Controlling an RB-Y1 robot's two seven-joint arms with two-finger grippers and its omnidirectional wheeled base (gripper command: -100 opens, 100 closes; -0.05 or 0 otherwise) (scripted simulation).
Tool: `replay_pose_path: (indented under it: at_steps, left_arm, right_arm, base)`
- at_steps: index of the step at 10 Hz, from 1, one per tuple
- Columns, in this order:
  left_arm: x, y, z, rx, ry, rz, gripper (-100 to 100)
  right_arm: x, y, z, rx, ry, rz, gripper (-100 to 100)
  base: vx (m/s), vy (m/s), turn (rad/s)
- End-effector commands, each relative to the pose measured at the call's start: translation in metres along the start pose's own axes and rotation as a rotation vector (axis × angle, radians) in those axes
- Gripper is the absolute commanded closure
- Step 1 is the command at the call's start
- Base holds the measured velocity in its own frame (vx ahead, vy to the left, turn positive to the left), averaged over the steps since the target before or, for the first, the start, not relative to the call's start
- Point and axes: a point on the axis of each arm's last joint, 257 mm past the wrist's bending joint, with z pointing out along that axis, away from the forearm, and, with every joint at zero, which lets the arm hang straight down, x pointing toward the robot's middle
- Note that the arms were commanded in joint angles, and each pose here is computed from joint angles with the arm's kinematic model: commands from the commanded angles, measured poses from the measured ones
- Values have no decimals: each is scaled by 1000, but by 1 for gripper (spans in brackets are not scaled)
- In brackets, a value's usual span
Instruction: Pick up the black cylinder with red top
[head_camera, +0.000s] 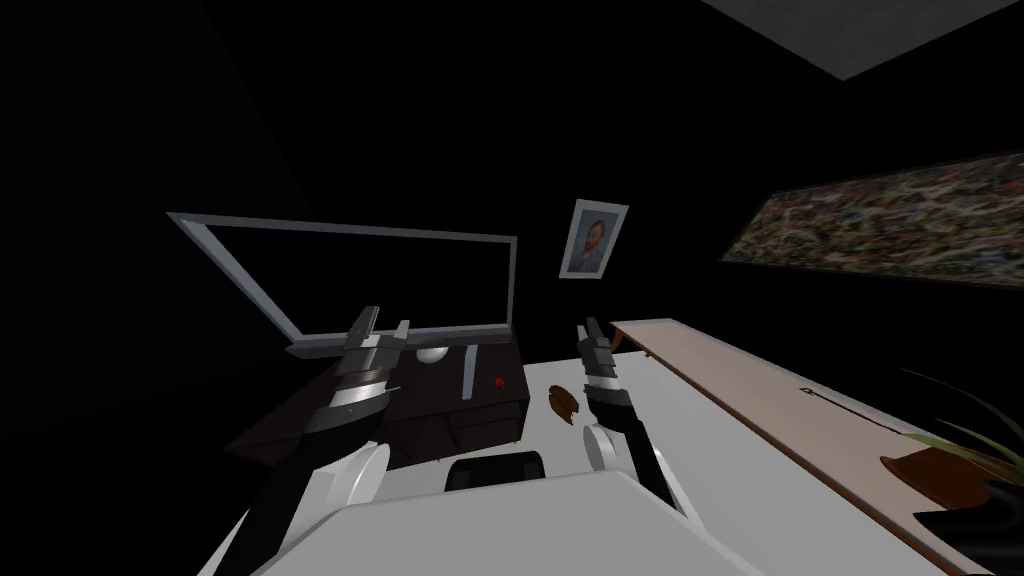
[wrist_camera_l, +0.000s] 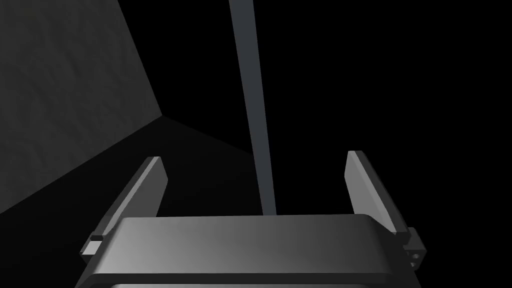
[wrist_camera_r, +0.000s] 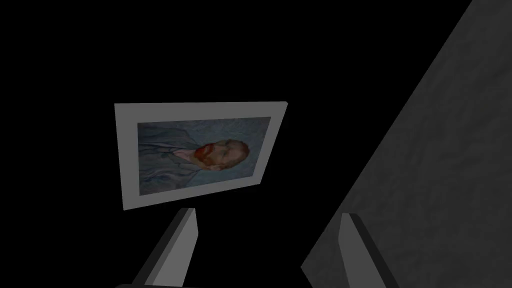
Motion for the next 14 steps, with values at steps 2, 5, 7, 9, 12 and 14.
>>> replay_pose_path:
  at_steps: [2, 5, 7, 9, 12, 14]
  left_arm:
    - [0, 0, 0, 0, 0, 0, 0]
    - [0, 0, 0, 0, 0, 0, 0]
    - [0, 0, 0, 0, 0, 0, 0]
    - [0, 0, 0, 0, 0, 0, 0]
    - [0, 0, 0, 0, 0, 0, 0]
    - [0, 0, 0, 0, 0, 0, 0]
  right_arm:
    - [12, -13, -5, 33, 62, -19, -100]
    - [36, -43, -22, 111, 171, -48, -100]
    - [46, -56, -31, 146, 227, -67, -100]
    - [55, -70, -43, 185, 282, -84, -100]
    - [73, -102, -73, 274, 394, -121, -100]
    - [81, -119, -92, 324, 454, -143, -100]
  base:
    - [-8, -1, 149]
    - [-24, -3, 254]
    - [-21, 0, 151]
    - [-29, 0, 258]
    - [-26, -2, 286]
    - [-20, 1, 255]
